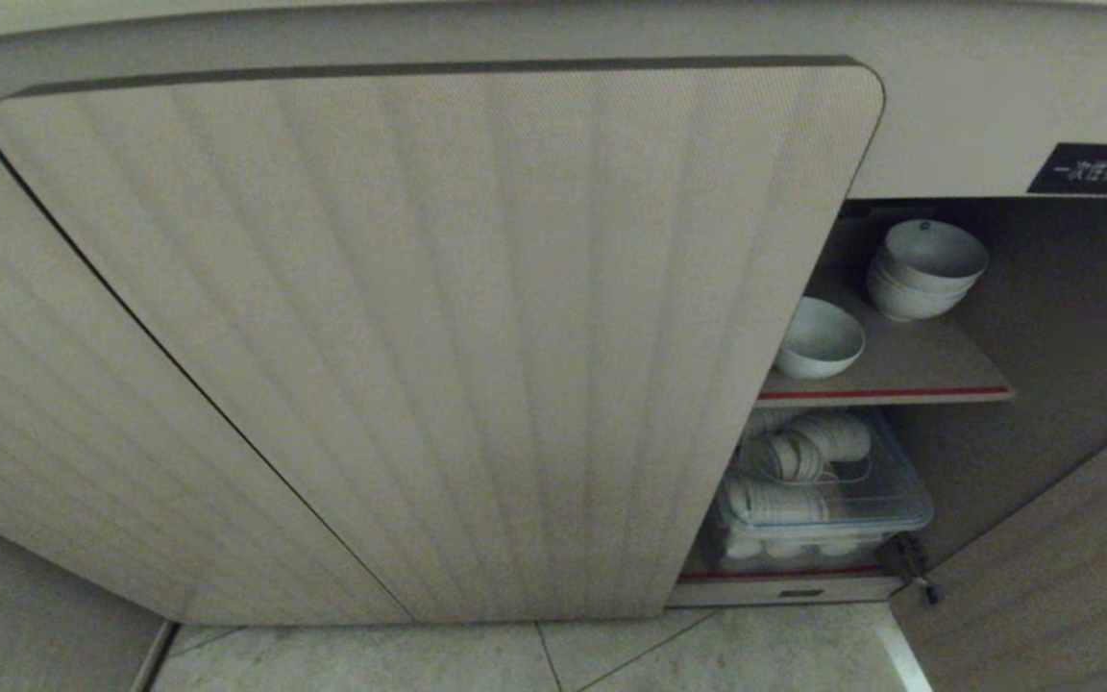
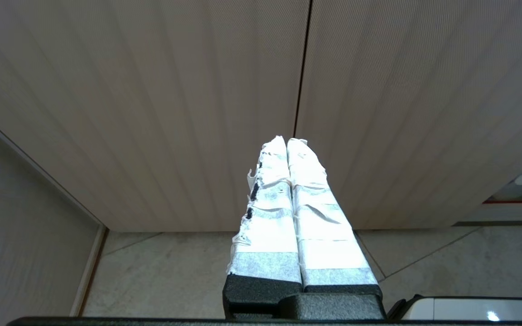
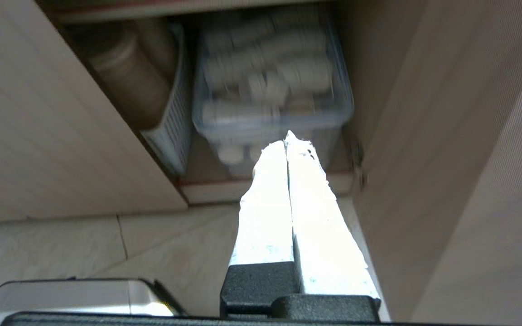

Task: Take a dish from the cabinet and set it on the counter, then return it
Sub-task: Close the cabinet door

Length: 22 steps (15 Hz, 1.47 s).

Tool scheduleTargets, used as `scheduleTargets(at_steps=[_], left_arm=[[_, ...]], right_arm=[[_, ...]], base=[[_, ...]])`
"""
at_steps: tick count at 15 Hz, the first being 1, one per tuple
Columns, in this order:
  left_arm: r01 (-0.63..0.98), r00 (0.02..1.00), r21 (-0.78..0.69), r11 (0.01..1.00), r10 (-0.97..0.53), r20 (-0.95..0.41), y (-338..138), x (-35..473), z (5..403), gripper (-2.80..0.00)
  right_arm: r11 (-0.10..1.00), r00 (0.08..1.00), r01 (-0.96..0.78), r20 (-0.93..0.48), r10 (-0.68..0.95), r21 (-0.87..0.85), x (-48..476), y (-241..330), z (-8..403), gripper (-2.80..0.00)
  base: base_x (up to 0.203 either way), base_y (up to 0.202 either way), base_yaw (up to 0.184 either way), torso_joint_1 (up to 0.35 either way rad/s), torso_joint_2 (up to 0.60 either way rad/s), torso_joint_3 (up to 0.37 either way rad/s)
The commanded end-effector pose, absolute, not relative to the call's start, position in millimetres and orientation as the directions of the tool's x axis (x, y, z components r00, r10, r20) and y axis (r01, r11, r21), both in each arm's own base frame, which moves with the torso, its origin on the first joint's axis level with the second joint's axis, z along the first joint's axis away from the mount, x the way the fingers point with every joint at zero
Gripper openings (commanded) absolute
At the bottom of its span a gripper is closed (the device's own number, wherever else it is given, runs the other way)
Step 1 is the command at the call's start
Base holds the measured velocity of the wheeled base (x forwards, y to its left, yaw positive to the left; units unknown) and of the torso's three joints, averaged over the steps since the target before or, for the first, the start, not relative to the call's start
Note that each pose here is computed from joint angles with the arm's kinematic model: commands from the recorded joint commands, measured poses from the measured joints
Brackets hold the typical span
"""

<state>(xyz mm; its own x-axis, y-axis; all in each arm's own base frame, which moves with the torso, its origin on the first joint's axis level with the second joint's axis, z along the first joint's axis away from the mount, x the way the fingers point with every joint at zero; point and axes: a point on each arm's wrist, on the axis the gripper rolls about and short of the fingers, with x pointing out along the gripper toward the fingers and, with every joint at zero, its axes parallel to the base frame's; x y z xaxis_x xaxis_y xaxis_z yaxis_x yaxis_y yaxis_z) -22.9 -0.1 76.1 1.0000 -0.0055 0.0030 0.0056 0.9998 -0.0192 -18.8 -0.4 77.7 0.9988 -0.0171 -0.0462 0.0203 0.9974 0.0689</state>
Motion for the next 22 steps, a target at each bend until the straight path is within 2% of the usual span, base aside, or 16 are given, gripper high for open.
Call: scheduleTargets(at_steps=[1,7,12,22], left_arm=[[0.006,1.0,-0.02,1.0,-0.006,0.003,-0.1,-22.9,76.1,-2.8],[0.006,1.0,-0.02,1.0,-0.006,0.003,-0.1,-22.9,76.1,-2.8],[0.005,1.0,-0.02,1.0,-0.005,0.003,-0.1,-22.9,76.1,-2.8],[0.006,1.0,-0.02,1.0,-0.006,0.005,-0.1,-22.9,76.2,-2.8]], right_arm=[[0.998,1.0,0.013,0.008,-0.014,0.066,-22.9,-0.4,76.6,-2.8],[0.997,1.0,0.012,0.008,-0.012,0.075,-23.0,-0.4,76.8,-2.8],[0.989,1.0,0.02,0.009,-0.021,0.147,-23.0,-0.6,77.0,-2.8],[0.989,1.0,0.02,0.008,-0.021,0.147,-22.9,-0.6,76.6,-2.8]], base=[[0.0,0.0,0.0,0.0,0.0,0.0],[0.0,0.0,0.0,0.0,0.0,0.0],[0.0,0.0,0.0,0.0,0.0,0.0],[0.0,0.0,0.0,0.0,0.0,0.0]])
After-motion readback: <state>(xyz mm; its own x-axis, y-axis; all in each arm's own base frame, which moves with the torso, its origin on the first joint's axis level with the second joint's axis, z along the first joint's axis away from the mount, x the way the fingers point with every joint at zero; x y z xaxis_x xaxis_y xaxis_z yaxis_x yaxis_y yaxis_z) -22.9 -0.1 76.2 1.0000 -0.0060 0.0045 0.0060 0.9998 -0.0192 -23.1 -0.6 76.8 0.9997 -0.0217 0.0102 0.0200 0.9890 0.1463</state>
